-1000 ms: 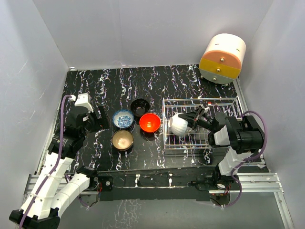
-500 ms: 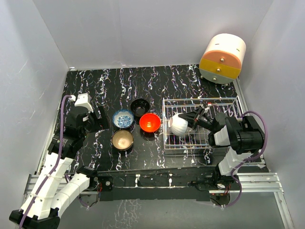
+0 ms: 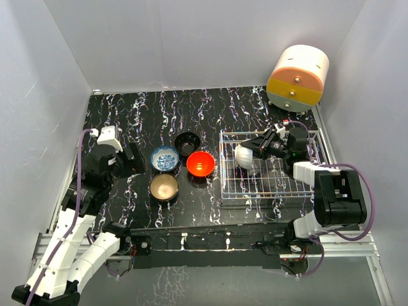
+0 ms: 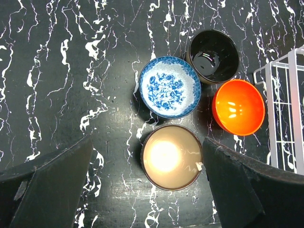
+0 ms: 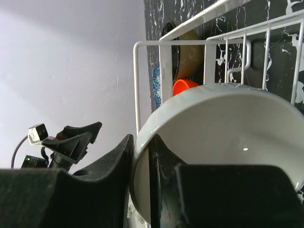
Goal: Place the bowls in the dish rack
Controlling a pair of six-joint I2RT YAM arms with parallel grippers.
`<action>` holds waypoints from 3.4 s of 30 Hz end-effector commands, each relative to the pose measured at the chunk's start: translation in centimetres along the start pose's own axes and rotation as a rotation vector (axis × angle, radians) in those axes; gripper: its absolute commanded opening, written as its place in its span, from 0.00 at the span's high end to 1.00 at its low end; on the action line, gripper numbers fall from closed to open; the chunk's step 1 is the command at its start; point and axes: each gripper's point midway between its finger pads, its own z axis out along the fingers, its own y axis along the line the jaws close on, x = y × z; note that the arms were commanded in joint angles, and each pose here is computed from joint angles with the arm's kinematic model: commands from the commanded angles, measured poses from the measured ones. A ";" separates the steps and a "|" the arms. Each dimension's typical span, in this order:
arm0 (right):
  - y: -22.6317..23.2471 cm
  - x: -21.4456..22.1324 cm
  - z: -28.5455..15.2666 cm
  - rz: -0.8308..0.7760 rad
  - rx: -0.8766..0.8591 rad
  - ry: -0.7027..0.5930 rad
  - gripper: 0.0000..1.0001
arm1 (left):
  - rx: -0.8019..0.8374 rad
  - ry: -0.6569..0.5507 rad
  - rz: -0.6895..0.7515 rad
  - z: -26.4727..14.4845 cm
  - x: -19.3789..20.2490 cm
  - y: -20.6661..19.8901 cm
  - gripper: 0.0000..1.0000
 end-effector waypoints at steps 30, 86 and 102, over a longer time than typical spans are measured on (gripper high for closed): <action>0.0 3.9 -1.5 0.179 -0.245 0.130 0.91 | 0.010 -0.016 0.001 -0.2 -1.3 -0.5 0.03; -0.3 -4.6 -7.7 -0.530 0.464 -0.260 0.37 | 0.022 -0.024 -0.002 -0.1 -0.4 -0.4 0.03; 3.7 6.9 -3.6 -0.806 0.660 -0.064 0.37 | 0.069 -0.024 -0.015 0.9 -0.4 -1.5 0.03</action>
